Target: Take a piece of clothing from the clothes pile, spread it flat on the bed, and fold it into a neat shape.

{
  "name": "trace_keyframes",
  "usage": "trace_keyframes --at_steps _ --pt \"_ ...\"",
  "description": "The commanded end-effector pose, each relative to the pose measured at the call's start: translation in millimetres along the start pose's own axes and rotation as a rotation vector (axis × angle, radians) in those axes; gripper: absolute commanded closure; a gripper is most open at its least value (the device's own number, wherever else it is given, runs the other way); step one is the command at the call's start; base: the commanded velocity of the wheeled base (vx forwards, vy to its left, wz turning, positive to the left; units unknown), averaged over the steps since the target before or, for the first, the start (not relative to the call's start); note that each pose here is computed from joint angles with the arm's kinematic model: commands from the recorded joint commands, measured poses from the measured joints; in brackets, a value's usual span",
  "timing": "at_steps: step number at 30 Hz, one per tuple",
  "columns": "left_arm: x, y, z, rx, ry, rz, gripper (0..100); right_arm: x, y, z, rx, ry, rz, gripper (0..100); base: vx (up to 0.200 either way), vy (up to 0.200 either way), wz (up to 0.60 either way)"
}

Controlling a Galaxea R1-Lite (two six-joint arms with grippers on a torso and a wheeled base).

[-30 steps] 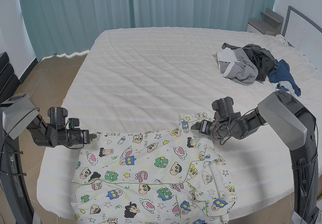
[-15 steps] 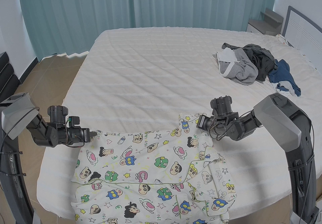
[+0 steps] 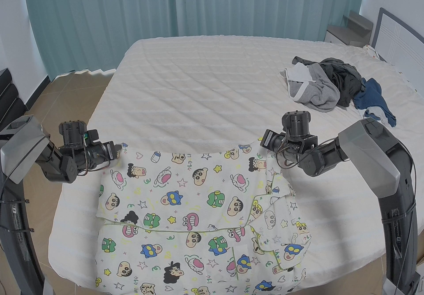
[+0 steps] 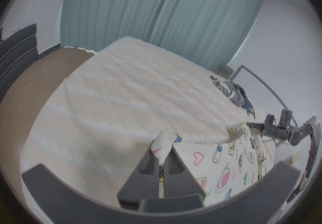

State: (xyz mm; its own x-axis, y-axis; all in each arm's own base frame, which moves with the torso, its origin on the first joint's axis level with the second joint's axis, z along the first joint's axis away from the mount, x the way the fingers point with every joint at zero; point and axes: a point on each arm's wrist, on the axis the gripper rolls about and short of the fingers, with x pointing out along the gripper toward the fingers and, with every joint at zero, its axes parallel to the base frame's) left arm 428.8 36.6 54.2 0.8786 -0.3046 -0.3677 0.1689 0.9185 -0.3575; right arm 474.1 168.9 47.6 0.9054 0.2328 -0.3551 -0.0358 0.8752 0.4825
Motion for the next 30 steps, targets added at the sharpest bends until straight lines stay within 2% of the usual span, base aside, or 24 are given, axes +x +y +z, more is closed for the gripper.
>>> trace_keyframes --at_steps 1,8,14,30 --pt "8 -10 27 0.005 -0.099 0.004 100 -6 10 33 0.013 -0.095 0.026 100 0.0 0.0 0.0" --pt "28 -15 38 0.026 -0.164 0.04 100 -5 7 51 0.024 -0.139 0.023 100 0.0 0.0 0.0" --pt "36 -10 30 0.015 -0.139 0.065 100 -3 8 59 0.021 -0.159 0.032 100 0.0 0.0 0.0" --pt "65 4 1 0.002 -0.076 0.079 100 18 -14 33 0.003 -0.082 -0.034 100 0.0 0.0 0.0"
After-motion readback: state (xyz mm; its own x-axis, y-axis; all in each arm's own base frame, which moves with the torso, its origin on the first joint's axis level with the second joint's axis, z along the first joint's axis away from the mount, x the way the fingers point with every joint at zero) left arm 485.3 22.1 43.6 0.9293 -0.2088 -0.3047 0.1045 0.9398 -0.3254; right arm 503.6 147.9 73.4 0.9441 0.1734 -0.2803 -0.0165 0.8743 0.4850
